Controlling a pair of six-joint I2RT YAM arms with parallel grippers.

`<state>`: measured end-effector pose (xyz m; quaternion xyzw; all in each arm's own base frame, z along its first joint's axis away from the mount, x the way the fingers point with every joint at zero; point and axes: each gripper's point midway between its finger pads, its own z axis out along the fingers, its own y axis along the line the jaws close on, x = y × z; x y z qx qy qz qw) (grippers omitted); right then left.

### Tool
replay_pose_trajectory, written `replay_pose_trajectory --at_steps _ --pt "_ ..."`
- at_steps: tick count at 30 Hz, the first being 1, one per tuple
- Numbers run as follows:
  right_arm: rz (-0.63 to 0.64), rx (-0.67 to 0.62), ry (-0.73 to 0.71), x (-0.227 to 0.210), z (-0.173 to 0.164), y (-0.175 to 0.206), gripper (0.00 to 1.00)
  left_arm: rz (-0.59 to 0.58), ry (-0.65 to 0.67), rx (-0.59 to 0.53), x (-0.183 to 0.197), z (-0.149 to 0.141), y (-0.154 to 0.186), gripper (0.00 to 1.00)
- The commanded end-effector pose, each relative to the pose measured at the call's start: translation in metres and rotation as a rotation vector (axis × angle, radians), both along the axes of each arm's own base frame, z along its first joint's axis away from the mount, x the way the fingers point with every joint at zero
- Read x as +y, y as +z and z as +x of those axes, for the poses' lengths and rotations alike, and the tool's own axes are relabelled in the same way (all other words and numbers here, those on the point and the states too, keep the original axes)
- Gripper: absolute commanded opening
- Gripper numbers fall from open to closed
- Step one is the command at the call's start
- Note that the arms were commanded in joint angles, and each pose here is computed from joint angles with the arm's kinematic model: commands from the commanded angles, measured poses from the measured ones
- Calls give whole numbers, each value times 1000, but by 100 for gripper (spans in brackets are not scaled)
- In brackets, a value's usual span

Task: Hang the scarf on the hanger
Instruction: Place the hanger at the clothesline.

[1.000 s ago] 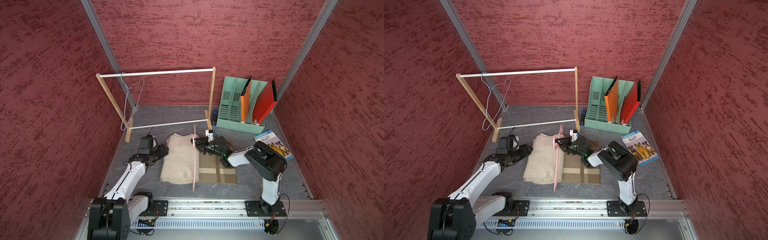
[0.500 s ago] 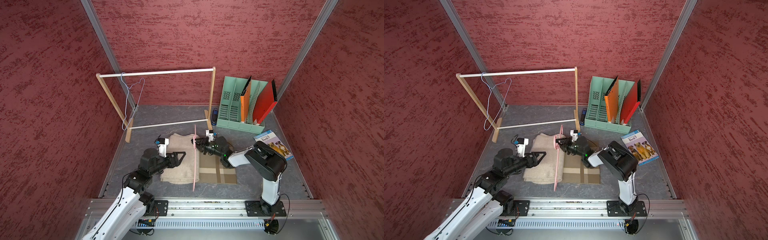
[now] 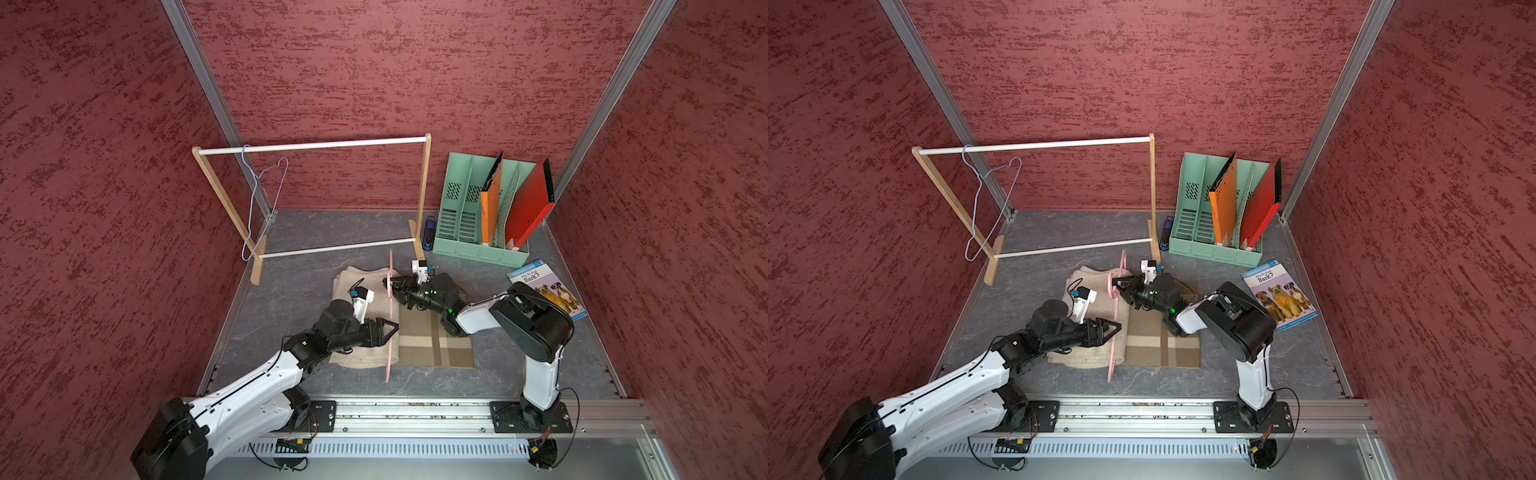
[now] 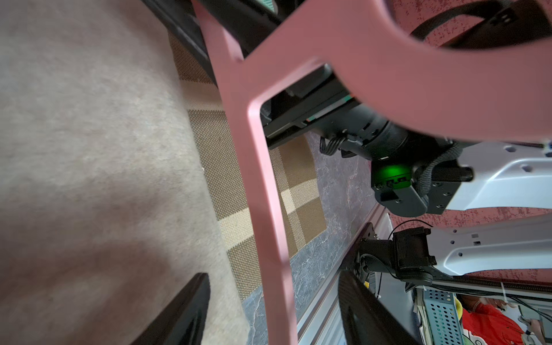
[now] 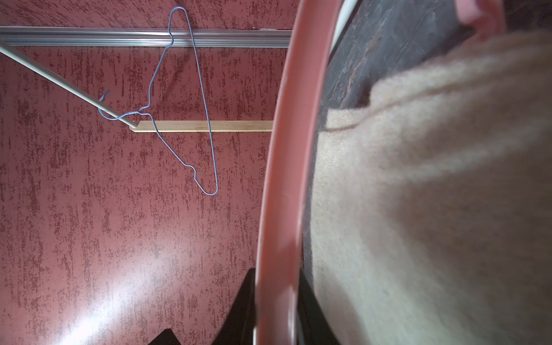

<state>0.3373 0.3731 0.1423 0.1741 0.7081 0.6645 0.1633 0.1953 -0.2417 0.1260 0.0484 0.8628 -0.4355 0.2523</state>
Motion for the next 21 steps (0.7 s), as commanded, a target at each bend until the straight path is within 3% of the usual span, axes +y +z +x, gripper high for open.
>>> replay_pose_trajectory --at_steps 1,11,21 --pt "-2 -23 -19 -8 2 2 0 -55 6 -80 -13 14 21 62" --pt "3 -34 -54 -15 4 3 3 -60 19 -102 -14 13 24 31" --pt "-1 -30 -41 -13 4 2 4 -64 15 -106 -19 17 23 21"
